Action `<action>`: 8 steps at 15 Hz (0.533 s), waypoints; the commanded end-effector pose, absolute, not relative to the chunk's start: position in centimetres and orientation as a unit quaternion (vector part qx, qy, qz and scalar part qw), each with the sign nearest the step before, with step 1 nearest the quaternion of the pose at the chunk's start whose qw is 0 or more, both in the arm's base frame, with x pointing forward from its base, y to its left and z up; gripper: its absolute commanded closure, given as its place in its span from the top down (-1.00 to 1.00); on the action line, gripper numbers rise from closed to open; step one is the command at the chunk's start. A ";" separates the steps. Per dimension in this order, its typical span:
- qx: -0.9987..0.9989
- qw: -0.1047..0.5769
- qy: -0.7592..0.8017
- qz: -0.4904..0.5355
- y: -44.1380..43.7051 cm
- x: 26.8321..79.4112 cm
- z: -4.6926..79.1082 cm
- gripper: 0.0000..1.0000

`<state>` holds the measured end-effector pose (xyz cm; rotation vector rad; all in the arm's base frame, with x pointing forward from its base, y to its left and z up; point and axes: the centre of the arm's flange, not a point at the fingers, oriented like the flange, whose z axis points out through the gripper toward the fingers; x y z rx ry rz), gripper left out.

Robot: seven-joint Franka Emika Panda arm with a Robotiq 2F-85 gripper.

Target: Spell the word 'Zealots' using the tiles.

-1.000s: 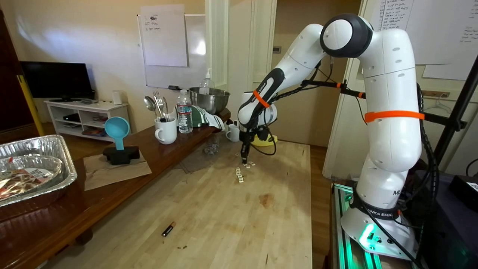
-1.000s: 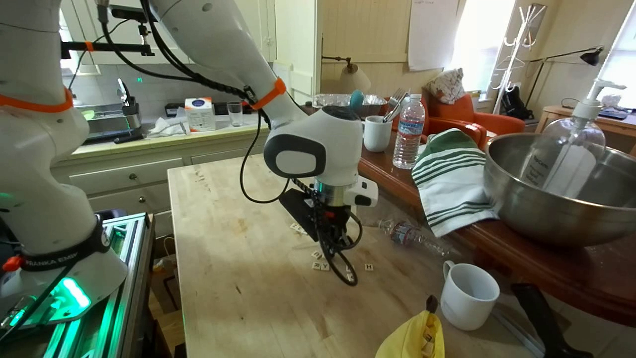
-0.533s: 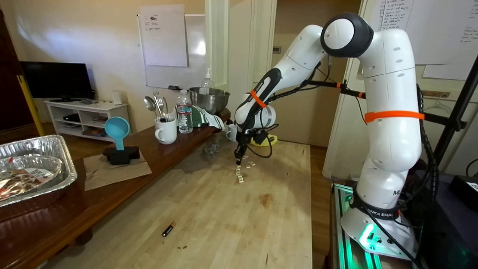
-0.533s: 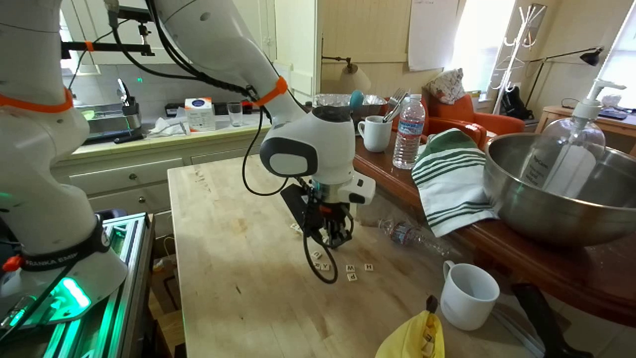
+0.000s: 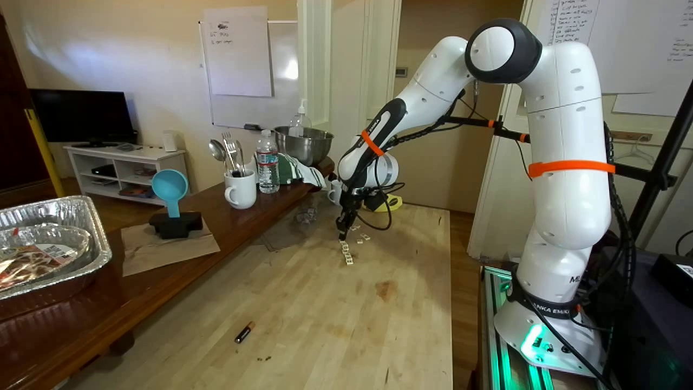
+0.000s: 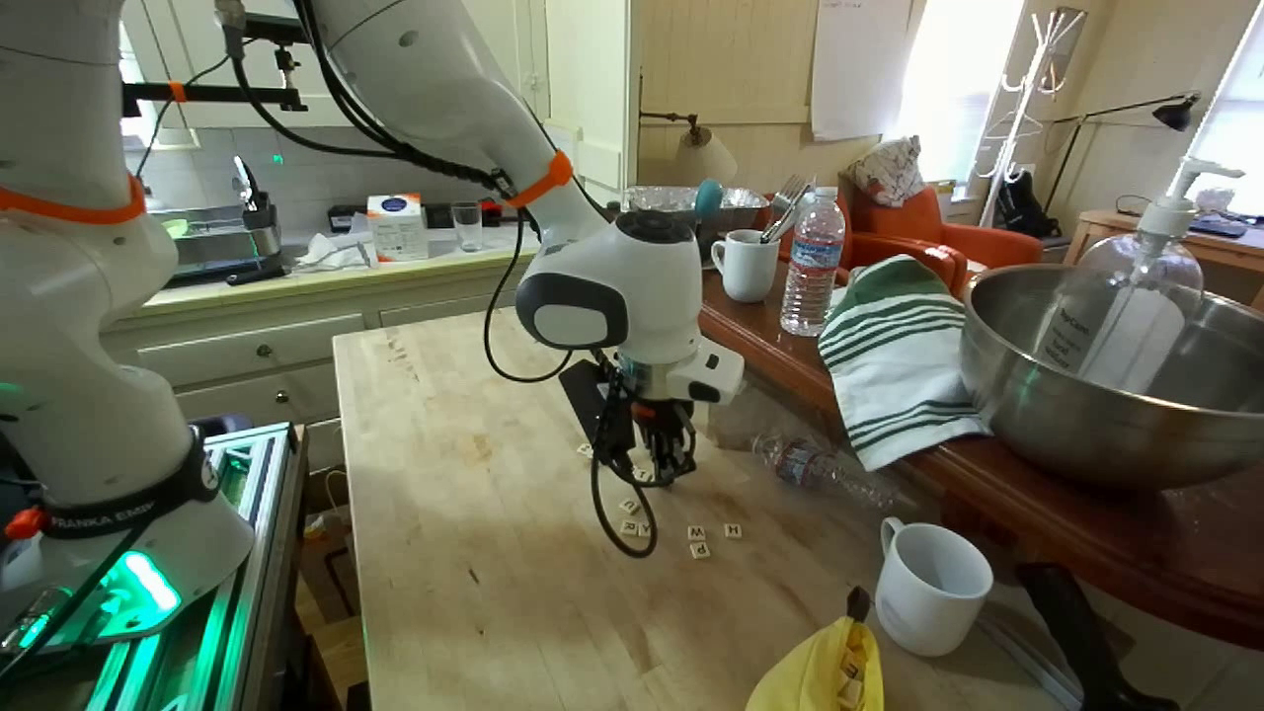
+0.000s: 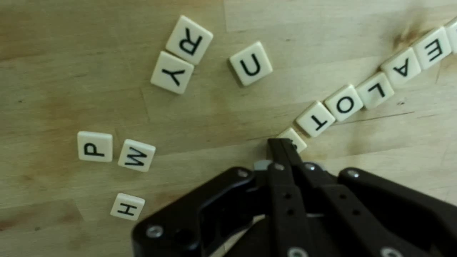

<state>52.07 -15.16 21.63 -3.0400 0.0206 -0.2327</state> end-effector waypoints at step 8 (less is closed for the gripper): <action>-0.998 0.051 -0.005 -0.037 -14.1 50.4 17.9 -1.00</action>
